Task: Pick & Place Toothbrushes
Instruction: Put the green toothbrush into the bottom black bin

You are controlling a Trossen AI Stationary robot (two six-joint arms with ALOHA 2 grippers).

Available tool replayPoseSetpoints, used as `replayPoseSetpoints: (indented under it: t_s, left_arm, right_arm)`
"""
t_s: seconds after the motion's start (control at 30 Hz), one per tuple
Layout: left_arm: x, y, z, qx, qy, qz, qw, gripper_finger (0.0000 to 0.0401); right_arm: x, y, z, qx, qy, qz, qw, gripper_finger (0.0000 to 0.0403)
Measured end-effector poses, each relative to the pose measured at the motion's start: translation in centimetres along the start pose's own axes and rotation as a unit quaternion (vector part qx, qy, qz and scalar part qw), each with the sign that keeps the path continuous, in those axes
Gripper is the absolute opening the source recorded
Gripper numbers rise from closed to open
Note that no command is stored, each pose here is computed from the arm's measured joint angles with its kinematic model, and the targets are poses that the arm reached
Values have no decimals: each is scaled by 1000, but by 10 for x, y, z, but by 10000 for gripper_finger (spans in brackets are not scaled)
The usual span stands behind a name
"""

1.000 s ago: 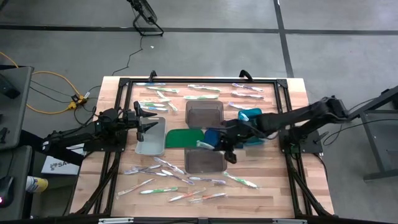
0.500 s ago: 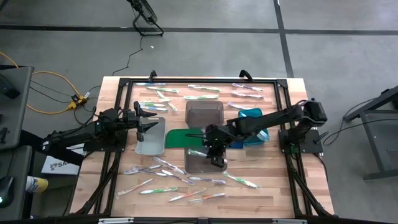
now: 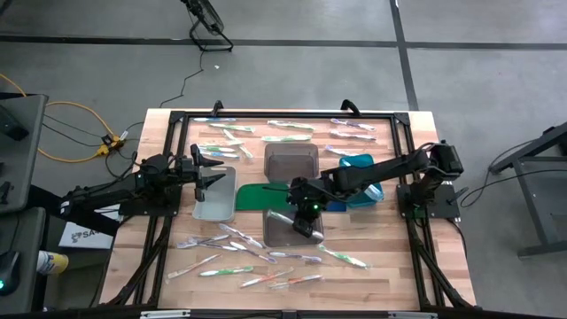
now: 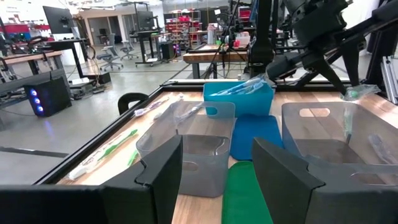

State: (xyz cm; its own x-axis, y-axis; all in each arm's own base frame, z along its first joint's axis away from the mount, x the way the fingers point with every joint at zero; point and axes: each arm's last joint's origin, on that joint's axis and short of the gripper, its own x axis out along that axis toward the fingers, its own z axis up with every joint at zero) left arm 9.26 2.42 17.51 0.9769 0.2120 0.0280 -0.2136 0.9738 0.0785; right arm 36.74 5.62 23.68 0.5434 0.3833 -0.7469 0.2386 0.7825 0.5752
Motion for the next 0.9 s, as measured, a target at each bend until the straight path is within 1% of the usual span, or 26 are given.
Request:
replayPoseSetpoints:
  t_s: [0.2,0.4,0.5,0.67,0.8,0.9]
  left_arm:
    - [0,0,0,0,0,0,1000,187]
    - [0,0,0,0,0,-1,1000,187]
    - [0,0,0,0,0,-1,1000,187]
    - [0,0,0,0,0,-2,1000,187]
    - [0,0,0,0,0,-2,1000,187]
    - [0,0,0,0,1,-2,1000,187]
  right_arm:
    - [0,0,0,29,-3,-2,1000,91]
    - [0,0,0,51,-8,-8,999,124]
    - [0,-1,-1,68,1,-9,998,130]
    - [-7,1,-8,121,48,3,991,127]
    - [-12,10,-21,150,79,-4,986,120]
    - [-12,20,-37,162,108,-24,981,115]
